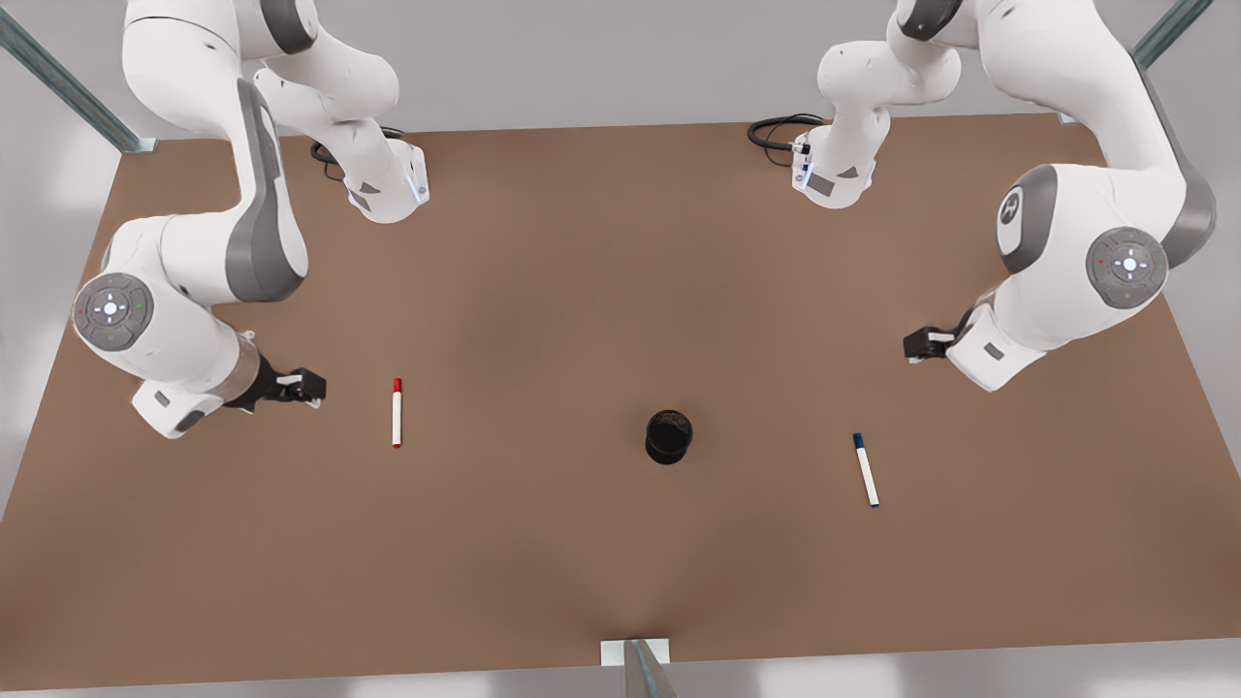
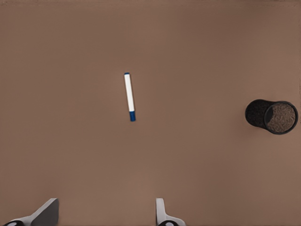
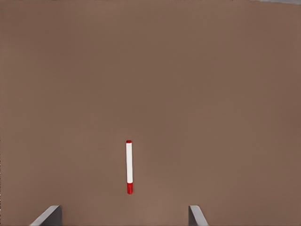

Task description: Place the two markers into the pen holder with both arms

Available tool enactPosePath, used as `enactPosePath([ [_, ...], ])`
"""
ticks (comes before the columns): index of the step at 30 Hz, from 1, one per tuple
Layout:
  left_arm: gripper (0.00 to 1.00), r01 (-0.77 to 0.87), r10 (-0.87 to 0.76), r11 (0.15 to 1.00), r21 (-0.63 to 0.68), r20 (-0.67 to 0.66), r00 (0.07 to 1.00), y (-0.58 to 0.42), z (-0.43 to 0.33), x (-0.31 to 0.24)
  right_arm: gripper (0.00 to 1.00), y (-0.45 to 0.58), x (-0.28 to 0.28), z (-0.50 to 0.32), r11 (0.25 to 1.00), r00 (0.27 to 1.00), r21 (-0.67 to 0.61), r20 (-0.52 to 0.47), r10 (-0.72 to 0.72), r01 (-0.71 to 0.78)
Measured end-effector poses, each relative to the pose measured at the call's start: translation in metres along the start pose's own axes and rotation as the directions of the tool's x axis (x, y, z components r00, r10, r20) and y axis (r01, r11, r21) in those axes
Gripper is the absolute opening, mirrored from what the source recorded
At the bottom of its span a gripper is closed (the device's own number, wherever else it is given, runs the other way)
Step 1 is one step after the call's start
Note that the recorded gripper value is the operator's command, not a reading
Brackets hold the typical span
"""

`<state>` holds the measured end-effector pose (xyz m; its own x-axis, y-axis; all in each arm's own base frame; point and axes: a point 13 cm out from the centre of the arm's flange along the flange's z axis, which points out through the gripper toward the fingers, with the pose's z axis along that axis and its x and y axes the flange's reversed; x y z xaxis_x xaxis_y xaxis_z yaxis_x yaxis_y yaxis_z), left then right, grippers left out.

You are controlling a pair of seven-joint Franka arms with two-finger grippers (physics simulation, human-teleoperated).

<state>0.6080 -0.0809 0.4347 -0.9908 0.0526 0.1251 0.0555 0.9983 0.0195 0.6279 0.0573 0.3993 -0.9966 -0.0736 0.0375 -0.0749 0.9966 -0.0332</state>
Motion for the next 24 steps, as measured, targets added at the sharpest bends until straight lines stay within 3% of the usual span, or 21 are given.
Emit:
enactPosePath([
  [2, 1.0, -0.008, 0.008, 1.0, 0.006, -0.015, 1.0, -0.005, 0.027, -0.016, 1.0, 0.019, -0.009, 0.013, 1.0, 1.0, -0.005, 0.007, -0.028, 0.028],
  [6, 1.0, 0.034, -0.033, 0.999, 0.02, -0.044, 0.998, -0.023, 0.148, -0.075, 1.0, 0.041, -0.021, 0.04, 0.998, 0.998, -0.012, 0.01, -0.054, 0.054],
  [11, 1.0, 0.164, -0.165, 0.986, 0.038, 0.015, 0.986, 0.009, 0.247, -0.119, 1.0, 0.069, 0.006, 0.131, 0.996, 0.994, -0.02, -0.071, -0.083, 0.082],
  [16, 1.0, 0.213, -0.216, 0.976, 0.041, 0.117, 0.969, 0.027, 0.298, -0.148, 1.0, 0.074, 0.034, 0.216, 0.998, 0.992, -0.022, -0.112, -0.057, 0.054],
  [24, 0.99, 0.22, -0.221, 0.975, 0.025, 0.19, 0.957, 0.031, 0.348, -0.17, 0.97, 0.055, 0.013, 0.297, 0.998, 0.997, -0.037, -0.069, 0.041, -0.044],
])
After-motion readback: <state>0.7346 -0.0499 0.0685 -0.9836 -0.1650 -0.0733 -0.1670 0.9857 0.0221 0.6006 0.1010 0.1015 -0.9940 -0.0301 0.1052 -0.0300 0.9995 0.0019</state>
